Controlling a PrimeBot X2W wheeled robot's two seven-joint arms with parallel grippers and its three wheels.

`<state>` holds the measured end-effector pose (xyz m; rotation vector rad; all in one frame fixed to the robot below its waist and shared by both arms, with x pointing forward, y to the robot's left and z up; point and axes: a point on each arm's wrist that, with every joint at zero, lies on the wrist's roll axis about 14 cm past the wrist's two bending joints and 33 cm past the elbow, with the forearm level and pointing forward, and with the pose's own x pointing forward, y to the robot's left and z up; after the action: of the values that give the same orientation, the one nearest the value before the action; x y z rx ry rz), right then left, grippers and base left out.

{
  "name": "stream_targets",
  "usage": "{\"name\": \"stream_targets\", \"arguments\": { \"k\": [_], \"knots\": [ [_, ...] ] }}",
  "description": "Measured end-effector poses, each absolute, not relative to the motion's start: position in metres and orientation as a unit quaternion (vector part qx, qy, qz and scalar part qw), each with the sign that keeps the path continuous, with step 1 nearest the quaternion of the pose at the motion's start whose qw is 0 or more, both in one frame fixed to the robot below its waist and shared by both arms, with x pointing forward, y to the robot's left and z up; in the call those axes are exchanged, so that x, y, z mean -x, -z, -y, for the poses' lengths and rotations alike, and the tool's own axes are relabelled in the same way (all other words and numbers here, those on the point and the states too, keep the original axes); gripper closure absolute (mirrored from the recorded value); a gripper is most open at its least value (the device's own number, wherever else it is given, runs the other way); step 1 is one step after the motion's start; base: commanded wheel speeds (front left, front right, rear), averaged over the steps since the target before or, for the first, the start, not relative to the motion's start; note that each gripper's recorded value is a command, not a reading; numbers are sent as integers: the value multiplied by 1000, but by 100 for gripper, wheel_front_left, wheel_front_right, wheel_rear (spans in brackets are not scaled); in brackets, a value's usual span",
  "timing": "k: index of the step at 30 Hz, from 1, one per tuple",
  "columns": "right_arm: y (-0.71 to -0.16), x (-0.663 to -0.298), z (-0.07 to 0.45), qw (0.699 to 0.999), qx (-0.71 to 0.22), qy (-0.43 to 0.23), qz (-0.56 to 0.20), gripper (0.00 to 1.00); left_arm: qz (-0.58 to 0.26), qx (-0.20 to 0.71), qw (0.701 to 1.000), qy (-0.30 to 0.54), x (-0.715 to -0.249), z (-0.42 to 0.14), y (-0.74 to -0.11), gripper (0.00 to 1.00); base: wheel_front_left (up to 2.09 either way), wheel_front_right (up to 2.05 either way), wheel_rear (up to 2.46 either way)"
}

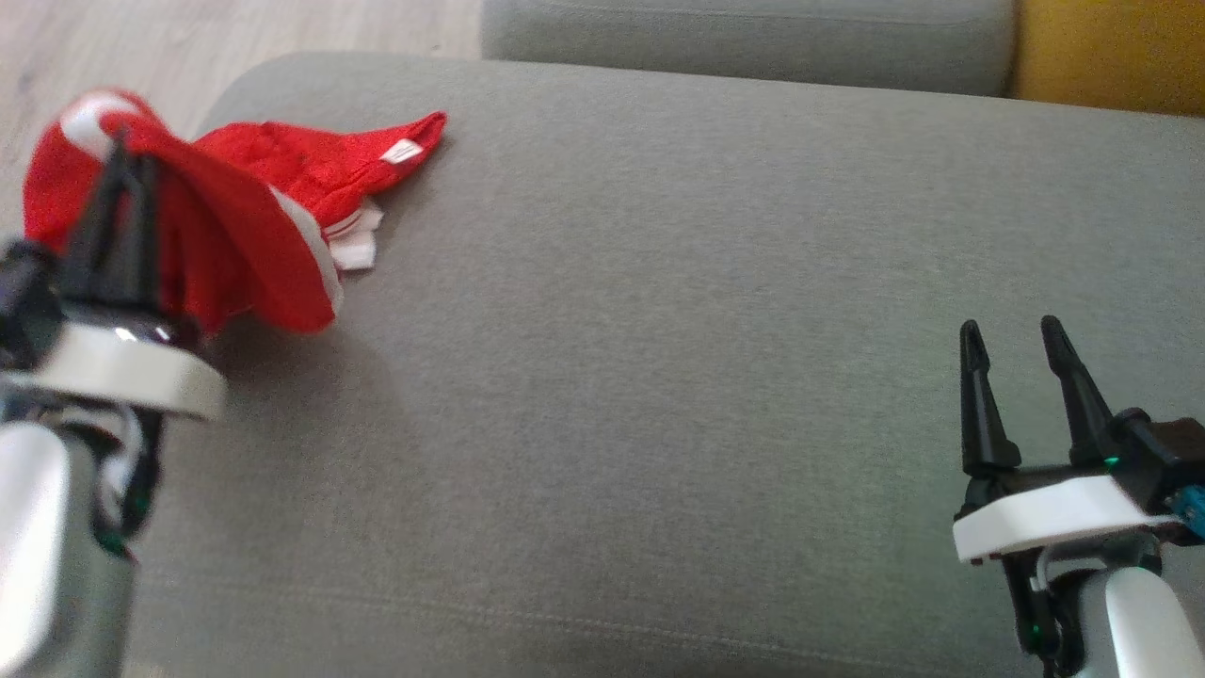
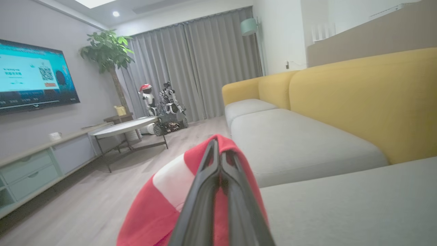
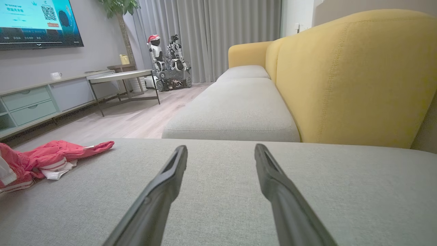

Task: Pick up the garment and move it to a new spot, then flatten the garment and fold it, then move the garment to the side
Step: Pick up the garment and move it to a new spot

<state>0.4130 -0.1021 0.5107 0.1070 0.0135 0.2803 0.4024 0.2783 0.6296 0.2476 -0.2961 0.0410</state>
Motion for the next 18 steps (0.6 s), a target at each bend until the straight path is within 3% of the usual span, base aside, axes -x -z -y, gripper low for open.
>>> {"name": "stream_targets", "arguments": {
  "k": [10, 18],
  "knots": [
    [-527, -389, 148, 996, -48, -78, 10, 0, 132, -26, 982, 136, -403, -141, -615, 100, 0, 0, 0],
    [-529, -364, 196, 998, -60, -5, 15, 0, 132, 18, 947, 293, -434, -19, -619, 100, 0, 0, 0]
  ]
}}
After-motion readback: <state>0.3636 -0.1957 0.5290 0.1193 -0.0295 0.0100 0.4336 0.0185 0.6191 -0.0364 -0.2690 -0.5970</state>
